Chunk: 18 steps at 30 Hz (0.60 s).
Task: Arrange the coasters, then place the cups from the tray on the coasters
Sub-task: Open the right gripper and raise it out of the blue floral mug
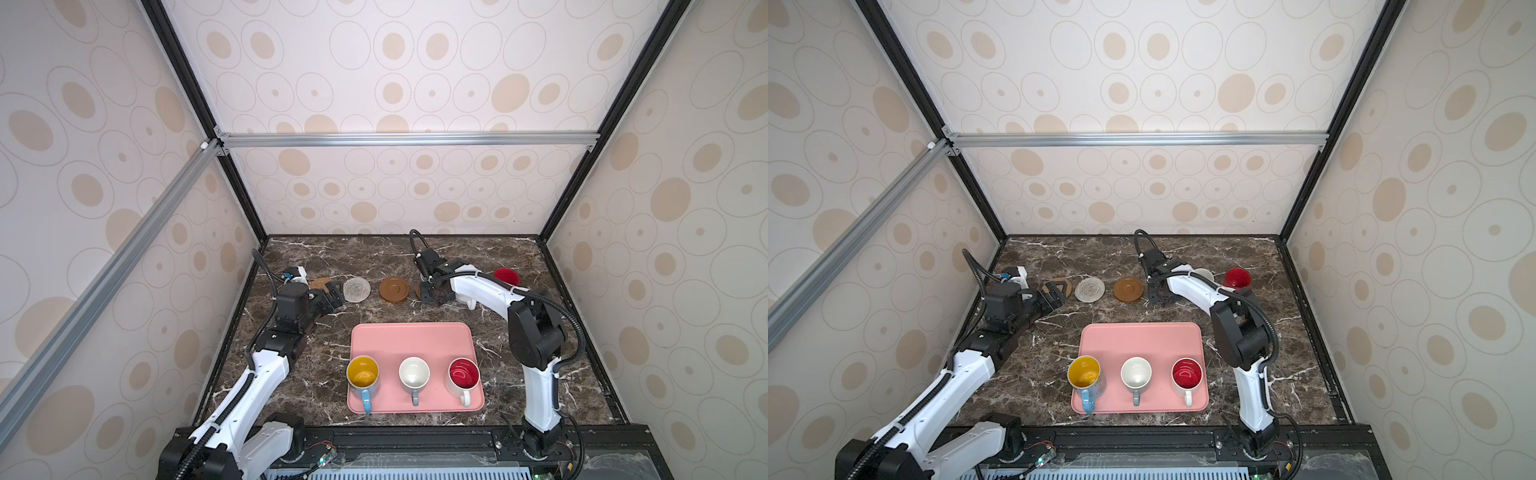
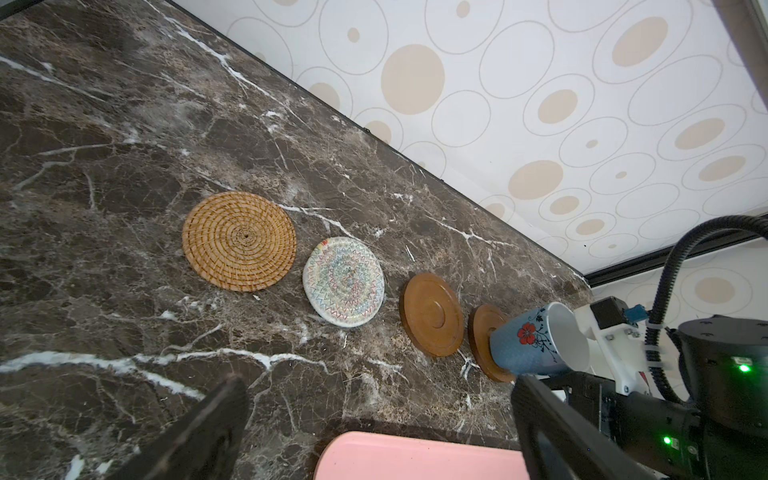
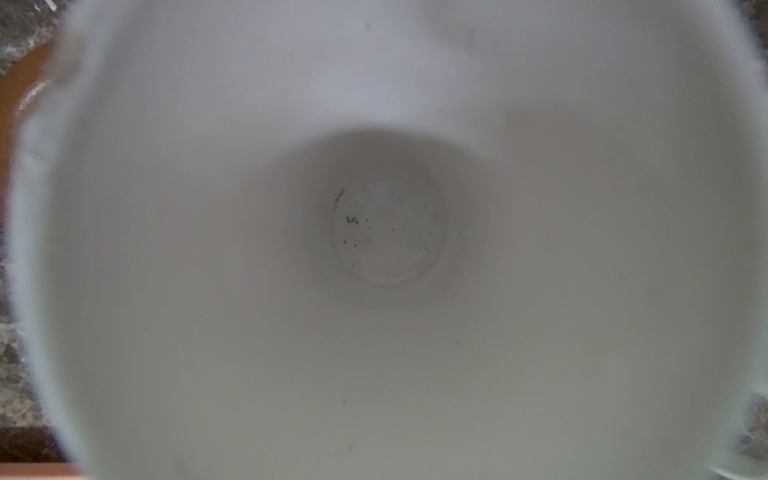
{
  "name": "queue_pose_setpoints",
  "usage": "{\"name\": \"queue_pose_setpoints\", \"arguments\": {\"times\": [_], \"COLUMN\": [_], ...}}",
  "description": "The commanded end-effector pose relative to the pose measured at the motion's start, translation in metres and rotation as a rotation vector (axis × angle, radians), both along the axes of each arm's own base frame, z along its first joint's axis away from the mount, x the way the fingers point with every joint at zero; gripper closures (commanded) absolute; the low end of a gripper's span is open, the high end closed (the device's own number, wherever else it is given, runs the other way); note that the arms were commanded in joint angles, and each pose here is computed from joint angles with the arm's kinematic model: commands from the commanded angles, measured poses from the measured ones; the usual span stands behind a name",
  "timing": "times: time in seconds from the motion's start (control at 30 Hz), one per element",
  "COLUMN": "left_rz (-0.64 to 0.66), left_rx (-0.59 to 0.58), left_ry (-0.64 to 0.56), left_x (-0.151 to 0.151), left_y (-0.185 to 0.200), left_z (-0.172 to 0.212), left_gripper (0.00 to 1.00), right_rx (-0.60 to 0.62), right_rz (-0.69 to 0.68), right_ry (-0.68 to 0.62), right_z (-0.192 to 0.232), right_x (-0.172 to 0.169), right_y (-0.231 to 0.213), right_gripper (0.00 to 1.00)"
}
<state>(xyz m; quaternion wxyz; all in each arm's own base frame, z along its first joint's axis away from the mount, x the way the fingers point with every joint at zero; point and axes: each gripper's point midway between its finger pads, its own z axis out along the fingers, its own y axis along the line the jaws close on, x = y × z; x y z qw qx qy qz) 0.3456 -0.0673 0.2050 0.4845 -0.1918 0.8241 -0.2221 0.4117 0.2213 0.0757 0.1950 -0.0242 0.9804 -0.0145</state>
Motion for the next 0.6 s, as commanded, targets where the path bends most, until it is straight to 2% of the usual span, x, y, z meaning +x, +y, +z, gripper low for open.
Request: {"name": "queue_pose_setpoints", "arguments": {"times": [0.0,0.57], "left_rz": [0.01,0.014], "left_rx": [-0.018,-0.014], "left_ry": [-0.035,-0.036], "left_x": [0.0033,0.0013], "left_y": [0.0012,0.0025], "left_z": [0.0168,0.0159], "left_gripper": [0.0,0.0], "right_rx": [0.013,0.021], "right_rz": [-0.018,-0.043], "right_ry": [-0.039,-0.017], "right_z": [0.0082,0.0003], "right_x": [0.0128,0.0105], "right_y": [0.0028,0.0027], "right_gripper": [0.85,0.83]}}
